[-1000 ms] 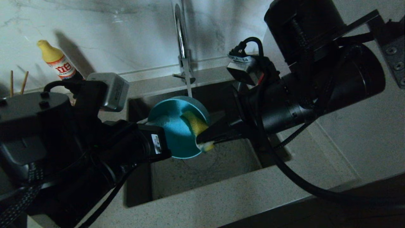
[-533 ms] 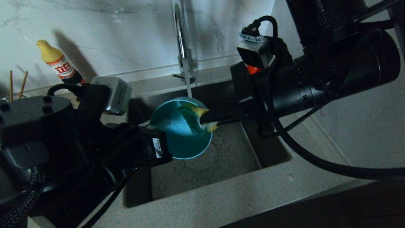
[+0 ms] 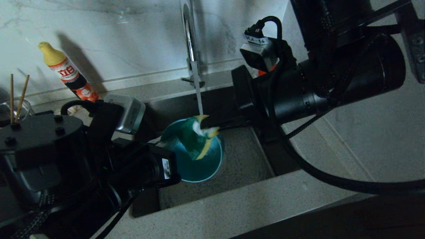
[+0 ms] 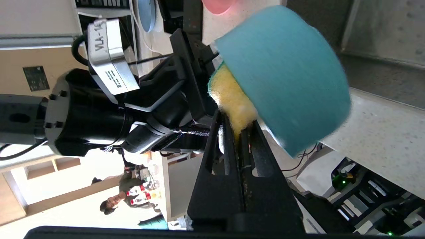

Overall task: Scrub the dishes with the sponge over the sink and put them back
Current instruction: Wipe the bowl

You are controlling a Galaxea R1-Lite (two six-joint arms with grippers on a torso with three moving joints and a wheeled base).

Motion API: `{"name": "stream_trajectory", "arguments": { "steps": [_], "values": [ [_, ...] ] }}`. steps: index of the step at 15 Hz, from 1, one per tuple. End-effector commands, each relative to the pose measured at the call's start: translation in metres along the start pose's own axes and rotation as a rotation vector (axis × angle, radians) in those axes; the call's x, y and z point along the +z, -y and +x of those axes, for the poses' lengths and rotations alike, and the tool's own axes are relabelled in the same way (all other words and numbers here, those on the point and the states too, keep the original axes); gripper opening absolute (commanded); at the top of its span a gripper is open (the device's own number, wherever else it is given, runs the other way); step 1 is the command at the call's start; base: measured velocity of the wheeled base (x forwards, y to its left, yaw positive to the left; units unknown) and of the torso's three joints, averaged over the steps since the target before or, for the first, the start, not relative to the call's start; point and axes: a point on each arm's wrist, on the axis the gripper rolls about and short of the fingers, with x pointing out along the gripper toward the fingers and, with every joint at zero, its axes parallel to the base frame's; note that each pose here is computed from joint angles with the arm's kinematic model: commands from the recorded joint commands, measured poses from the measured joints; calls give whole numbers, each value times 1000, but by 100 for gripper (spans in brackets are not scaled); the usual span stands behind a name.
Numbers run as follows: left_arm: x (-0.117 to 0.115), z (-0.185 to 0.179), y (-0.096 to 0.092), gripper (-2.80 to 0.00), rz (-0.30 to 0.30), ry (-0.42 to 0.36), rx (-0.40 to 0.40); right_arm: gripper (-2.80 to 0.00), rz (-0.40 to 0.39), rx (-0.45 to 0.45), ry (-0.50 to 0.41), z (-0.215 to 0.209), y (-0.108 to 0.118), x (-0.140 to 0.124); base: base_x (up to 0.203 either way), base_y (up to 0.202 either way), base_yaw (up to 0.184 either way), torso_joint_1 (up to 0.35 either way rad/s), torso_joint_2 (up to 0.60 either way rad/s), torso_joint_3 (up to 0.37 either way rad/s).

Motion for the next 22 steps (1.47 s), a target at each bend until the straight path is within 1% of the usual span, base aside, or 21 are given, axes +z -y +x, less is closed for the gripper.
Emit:
{"name": "stream_trajectory", "arguments": {
  "steps": [1, 4, 5, 8, 9, 14, 17, 22],
  "values": [
    [5, 0, 0, -280, -12, 19, 2, -280, 17, -13, -56, 15, 3, -7, 0, 0, 0, 0, 0, 0],
    [8, 1, -1, -280, -21, 31, 6, -280, 27, -24, -83, 17, 4, -12, 0, 0, 0, 0, 0, 0],
    [12, 4, -5, -280, -31, 42, 28, -280, 31, -29, -103, 15, 3, -17, 0, 0, 0, 0, 0, 0],
    [20, 6, -7, -280, -50, 68, 40, -280, 41, -41, -129, 17, 4, -21, 0, 0, 0, 0, 0, 0],
    [23, 7, -8, -280, -55, 78, 45, -280, 48, -50, -159, 21, 3, -25, 0, 0, 0, 0, 0, 0],
    [22, 8, -9, -280, -55, 74, 51, -280, 42, -49, -232, 43, -1, -39, 0, 0, 0, 0, 0, 0],
    [22, 8, -9, -280, -55, 74, 50, -280, 46, -42, -239, 50, -3, -40, 0, 0, 0, 0, 0, 0],
    [22, 9, -8, -280, -55, 73, 51, -280, 45, -42, -223, 44, -4, -38, 0, 0, 0, 0, 0, 0]
  ]
}}
